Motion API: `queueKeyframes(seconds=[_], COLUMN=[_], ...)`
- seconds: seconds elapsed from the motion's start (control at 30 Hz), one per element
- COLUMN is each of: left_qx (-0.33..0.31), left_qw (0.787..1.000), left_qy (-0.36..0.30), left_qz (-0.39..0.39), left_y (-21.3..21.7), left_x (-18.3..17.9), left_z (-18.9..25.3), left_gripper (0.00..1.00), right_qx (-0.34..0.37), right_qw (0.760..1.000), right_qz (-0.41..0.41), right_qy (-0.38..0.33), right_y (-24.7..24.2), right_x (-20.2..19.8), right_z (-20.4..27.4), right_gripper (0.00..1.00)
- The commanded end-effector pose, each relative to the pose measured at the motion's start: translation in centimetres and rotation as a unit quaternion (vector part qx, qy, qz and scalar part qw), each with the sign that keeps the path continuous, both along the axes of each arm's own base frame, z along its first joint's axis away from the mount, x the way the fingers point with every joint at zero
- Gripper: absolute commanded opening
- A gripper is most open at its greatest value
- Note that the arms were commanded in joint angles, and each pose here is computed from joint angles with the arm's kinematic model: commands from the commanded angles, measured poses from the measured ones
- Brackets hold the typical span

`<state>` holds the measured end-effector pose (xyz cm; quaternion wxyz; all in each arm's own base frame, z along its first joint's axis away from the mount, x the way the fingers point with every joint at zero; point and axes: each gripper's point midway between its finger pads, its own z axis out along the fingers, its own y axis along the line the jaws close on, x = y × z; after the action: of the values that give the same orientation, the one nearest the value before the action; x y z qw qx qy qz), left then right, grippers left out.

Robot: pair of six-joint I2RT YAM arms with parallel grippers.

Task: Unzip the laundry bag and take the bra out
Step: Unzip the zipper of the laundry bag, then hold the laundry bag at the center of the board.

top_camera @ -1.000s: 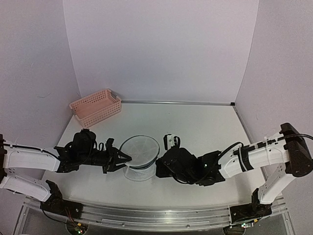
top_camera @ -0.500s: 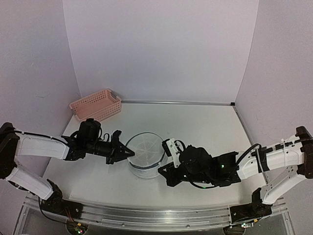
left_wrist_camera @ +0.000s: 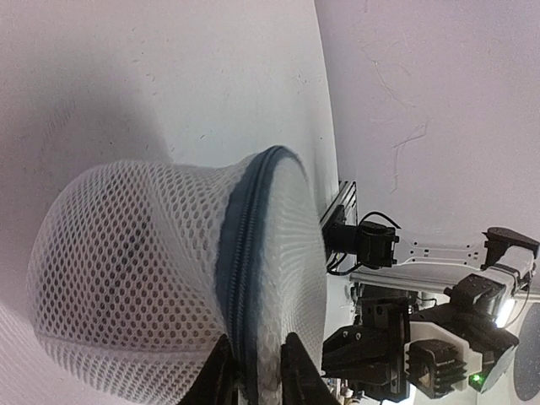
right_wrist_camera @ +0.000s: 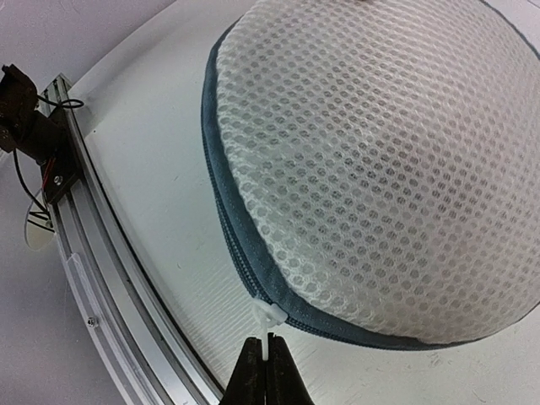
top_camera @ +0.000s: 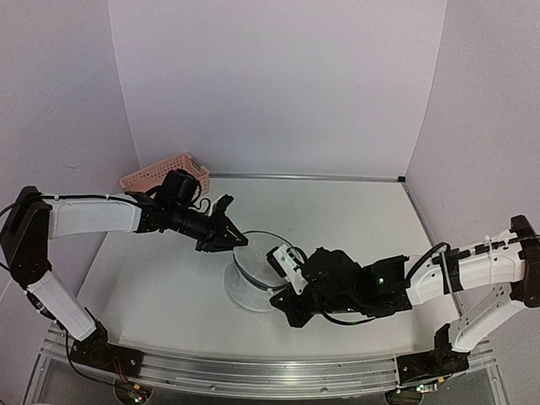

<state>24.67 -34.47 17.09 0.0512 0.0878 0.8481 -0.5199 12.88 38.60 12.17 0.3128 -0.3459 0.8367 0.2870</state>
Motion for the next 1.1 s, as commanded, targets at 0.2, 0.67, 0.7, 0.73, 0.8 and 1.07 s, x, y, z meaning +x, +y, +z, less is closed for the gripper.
queueKeyframes(seconds=[0.2, 0.67, 0.7, 0.73, 0.8, 1.07], left_qx=[0.047, 0.149, 0.153, 0.160, 0.179, 0.119], left_qw=[0.997, 0.986, 0.984, 0.983, 0.978, 0.987], left_qy=[-0.051, -0.062, -0.067, -0.069, -0.072, -0.035], left_qz=[-0.037, 0.050, 0.056, 0.063, 0.078, 0.102], left_y=[-0.4, 4.7, 5.0, 5.4, 6.5, 7.4], left_x=[2.2, 4.3, 4.4, 4.4, 4.6, 1.4], left_z=[-0.9, -1.6, -1.3, -1.2, -1.2, 0.3], left_gripper=[0.32, 0.79, 0.83, 0.84, 0.91, 0.94], right_qx=[-0.004, 0.000, -0.001, -0.001, -0.001, -0.001], right_qw=[0.999, 0.995, 0.995, 0.995, 0.995, 0.993], right_qz=[-0.034, -0.086, -0.087, -0.088, -0.089, -0.107], right_qy=[0.005, 0.042, 0.043, 0.046, 0.049, 0.053], right_y=[2.9, 4.0, 4.0, 4.1, 4.2, 3.9], right_x=[2.0, 4.4, 4.5, 4.5, 4.5, 4.9], right_z=[0.5, 0.0, -0.1, -0.1, -0.3, -0.4], right_gripper=[0.00, 0.00, 0.00, 0.00, 0.00, 0.00])
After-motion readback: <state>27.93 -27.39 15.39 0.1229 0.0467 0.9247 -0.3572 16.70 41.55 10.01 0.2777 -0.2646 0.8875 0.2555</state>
